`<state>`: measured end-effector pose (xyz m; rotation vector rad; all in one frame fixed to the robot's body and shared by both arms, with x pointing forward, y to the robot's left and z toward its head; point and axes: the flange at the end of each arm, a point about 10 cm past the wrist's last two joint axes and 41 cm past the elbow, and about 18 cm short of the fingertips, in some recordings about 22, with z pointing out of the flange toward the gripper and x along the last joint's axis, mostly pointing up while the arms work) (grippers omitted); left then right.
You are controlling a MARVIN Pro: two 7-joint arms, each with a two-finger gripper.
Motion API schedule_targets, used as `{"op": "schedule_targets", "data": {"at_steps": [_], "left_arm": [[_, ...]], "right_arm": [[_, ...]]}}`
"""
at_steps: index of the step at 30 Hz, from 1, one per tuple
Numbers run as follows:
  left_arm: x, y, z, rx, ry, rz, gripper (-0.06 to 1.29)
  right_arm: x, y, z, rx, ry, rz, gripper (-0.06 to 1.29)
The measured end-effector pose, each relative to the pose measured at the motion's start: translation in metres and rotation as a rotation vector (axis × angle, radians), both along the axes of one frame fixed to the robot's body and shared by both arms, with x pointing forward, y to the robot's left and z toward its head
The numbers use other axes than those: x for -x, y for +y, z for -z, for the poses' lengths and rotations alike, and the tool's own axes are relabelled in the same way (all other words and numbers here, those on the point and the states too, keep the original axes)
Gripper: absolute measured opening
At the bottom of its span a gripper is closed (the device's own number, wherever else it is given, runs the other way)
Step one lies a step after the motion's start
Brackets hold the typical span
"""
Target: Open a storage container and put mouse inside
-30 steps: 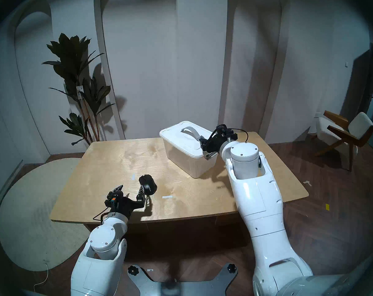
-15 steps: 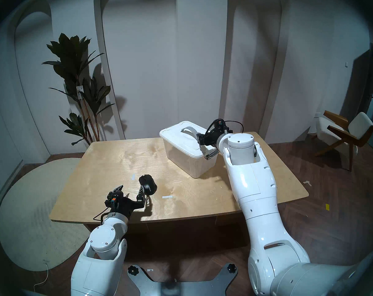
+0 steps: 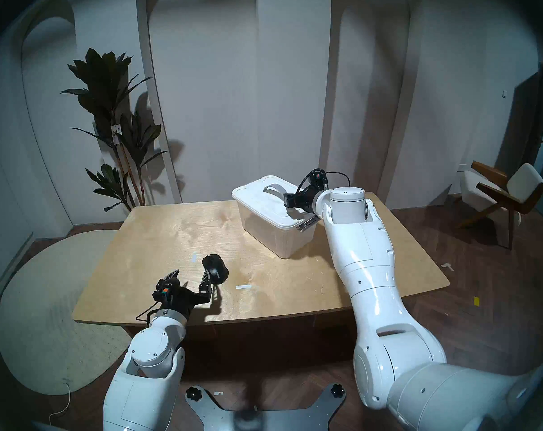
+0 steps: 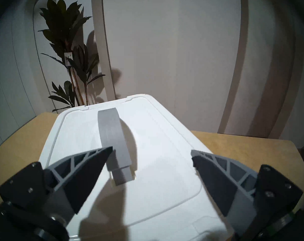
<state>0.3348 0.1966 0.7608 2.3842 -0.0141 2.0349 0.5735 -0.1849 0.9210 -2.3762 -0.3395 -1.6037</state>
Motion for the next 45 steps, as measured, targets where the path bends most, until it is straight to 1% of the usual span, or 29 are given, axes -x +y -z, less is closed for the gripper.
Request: {"op": "schedule_targets", "data": {"at_steps": [3, 7, 8, 10, 11, 12, 13, 14, 18, 26, 28, 33, 35, 37, 38, 40, 43, 45], "left_arm": [[0.000, 0.000, 0.000, 0.000, 0.000, 0.000, 1.25], [0.000, 0.000, 0.000, 0.000, -0.001, 0.000, 1.25], [0.000, 0.000, 0.000, 0.000, -0.001, 0.000, 1.25], [0.000, 0.000, -0.001, 0.000, -0.002, 0.000, 1.25], [0.000, 0.000, -0.001, 0.000, -0.003, 0.000, 1.25], [0.000, 0.000, -0.001, 0.000, -0.003, 0.000, 1.25], [0.000, 0.000, -0.001, 0.000, -0.003, 0.000, 1.25], [-0.001, 0.000, -0.002, 0.000, -0.004, 0.000, 1.25], [-0.001, 0.000, -0.003, 0.000, -0.008, 0.000, 1.25], [-0.001, 0.000, -0.006, 0.000, -0.014, 0.000, 1.25], [-0.001, 0.000, -0.006, 0.000, -0.016, 0.000, 1.25], [-0.001, 0.000, -0.007, 0.000, -0.018, 0.000, 1.25], [-0.001, 0.000, -0.007, 0.000, -0.019, 0.000, 1.25], [-0.001, 0.000, -0.008, 0.000, -0.020, 0.000, 1.25], [-0.001, 0.000, -0.008, 0.000, -0.020, 0.000, 1.25], [-0.001, 0.000, -0.008, 0.000, -0.020, 0.000, 1.25], [-0.001, 0.000, -0.008, 0.000, -0.020, 0.000, 1.25], [-0.001, 0.000, -0.008, 0.000, -0.020, 0.000, 1.25]], "right_arm": [[-0.006, -0.001, 0.001, -0.019, 0.026, -0.004, 1.22], [-0.013, -0.002, 0.008, -0.036, 0.075, -0.007, 1.22], [-0.016, -0.002, 0.010, -0.040, 0.089, -0.009, 1.10], [-0.019, -0.002, 0.010, -0.044, 0.098, -0.011, 0.55], [-0.021, -0.002, 0.009, -0.045, 0.103, -0.013, 0.36], [-0.024, -0.001, 0.009, -0.045, 0.108, -0.015, 0.10], [-0.025, -0.001, 0.008, -0.044, 0.111, -0.017, -0.01], [-0.028, 0.000, 0.008, -0.041, 0.115, -0.021, -0.03], [-0.037, 0.001, 0.007, -0.023, 0.113, -0.033, -0.03], [-0.050, -0.001, 0.001, -0.008, 0.079, -0.072, -0.03], [-0.052, -0.001, -0.004, -0.013, 0.065, -0.091, -0.03], [-0.055, 0.004, -0.023, -0.036, 0.009, -0.150, -0.03], [-0.054, 0.006, -0.030, -0.050, -0.007, -0.180, -0.03], [-0.052, 0.010, -0.039, -0.065, -0.018, -0.225, -0.03], [-0.052, 0.011, -0.041, -0.068, -0.013, -0.237, -0.03], [-0.051, 0.015, -0.044, -0.067, 0.020, -0.261, -0.03], [-0.052, 0.020, -0.049, -0.050, 0.075, -0.270, -0.03], [-0.052, 0.023, -0.052, -0.038, 0.092, -0.271, -0.02]]}}
